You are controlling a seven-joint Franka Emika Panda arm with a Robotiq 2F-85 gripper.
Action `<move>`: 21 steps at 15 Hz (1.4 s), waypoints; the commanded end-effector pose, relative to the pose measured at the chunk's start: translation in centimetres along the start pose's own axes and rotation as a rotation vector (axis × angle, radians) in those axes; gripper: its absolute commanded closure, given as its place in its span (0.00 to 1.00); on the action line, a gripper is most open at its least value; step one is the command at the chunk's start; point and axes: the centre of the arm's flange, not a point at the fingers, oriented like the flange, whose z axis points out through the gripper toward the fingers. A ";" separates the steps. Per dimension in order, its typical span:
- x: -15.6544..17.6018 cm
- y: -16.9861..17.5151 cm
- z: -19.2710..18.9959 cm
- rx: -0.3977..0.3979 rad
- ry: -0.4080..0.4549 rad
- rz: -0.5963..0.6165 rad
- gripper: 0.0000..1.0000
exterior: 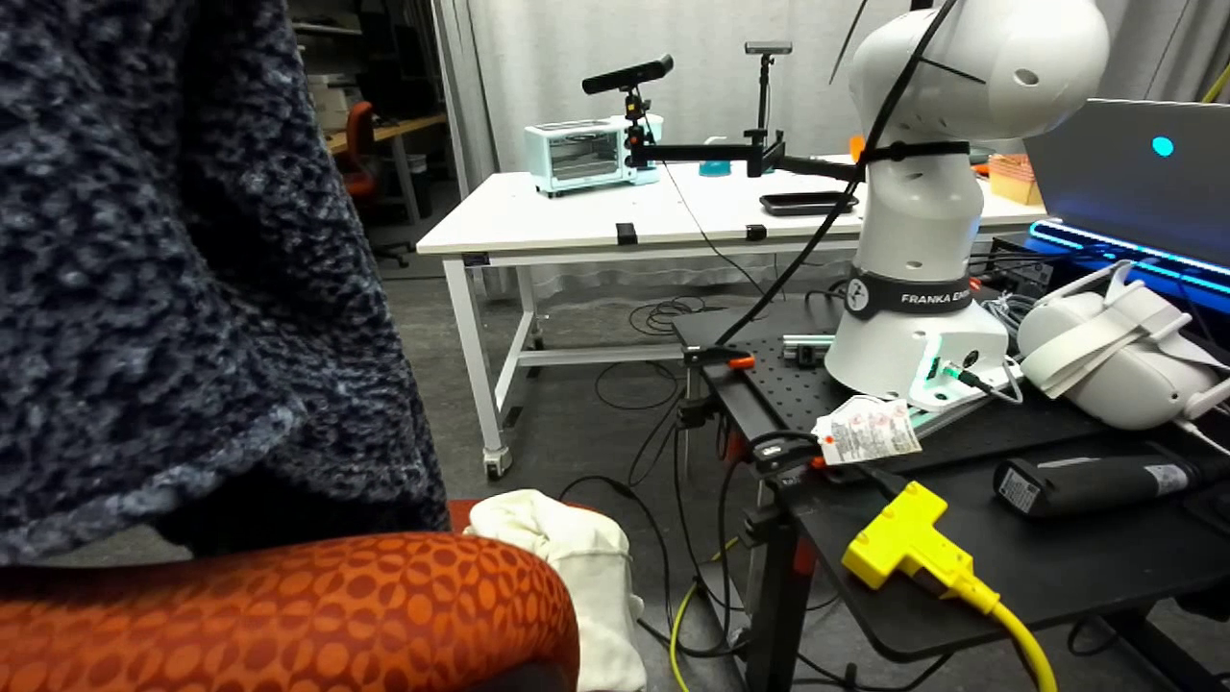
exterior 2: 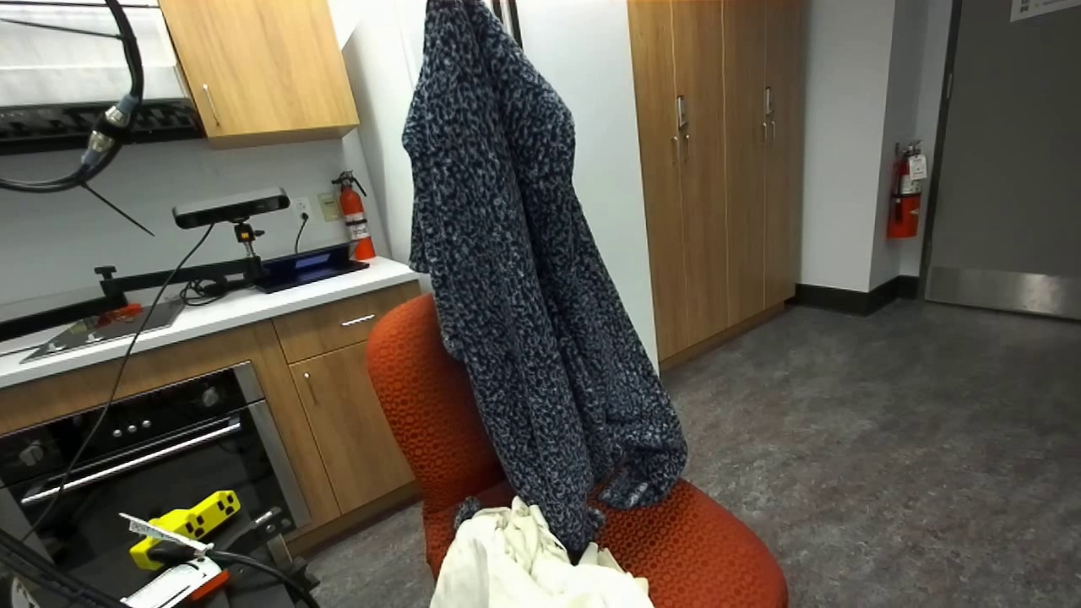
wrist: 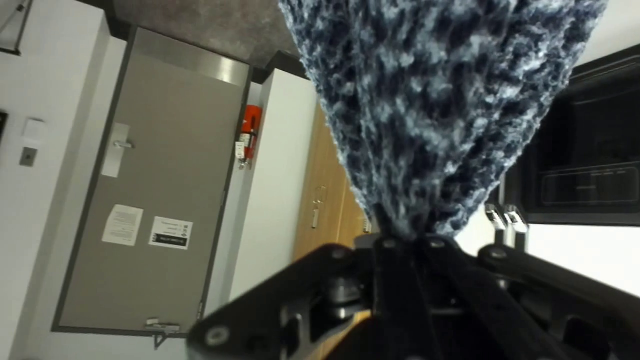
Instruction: Pick up the cloth from the chair back and put it on the sitting base of the chair.
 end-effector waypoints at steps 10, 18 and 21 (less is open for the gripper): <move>-0.7 -1.7 -3.3 -0.162 -0.082 0.192 0.99; -0.3 -3.3 -4.9 0.065 -0.163 0.216 0.41; -0.2 -3.4 -5.2 0.141 -0.179 0.199 0.19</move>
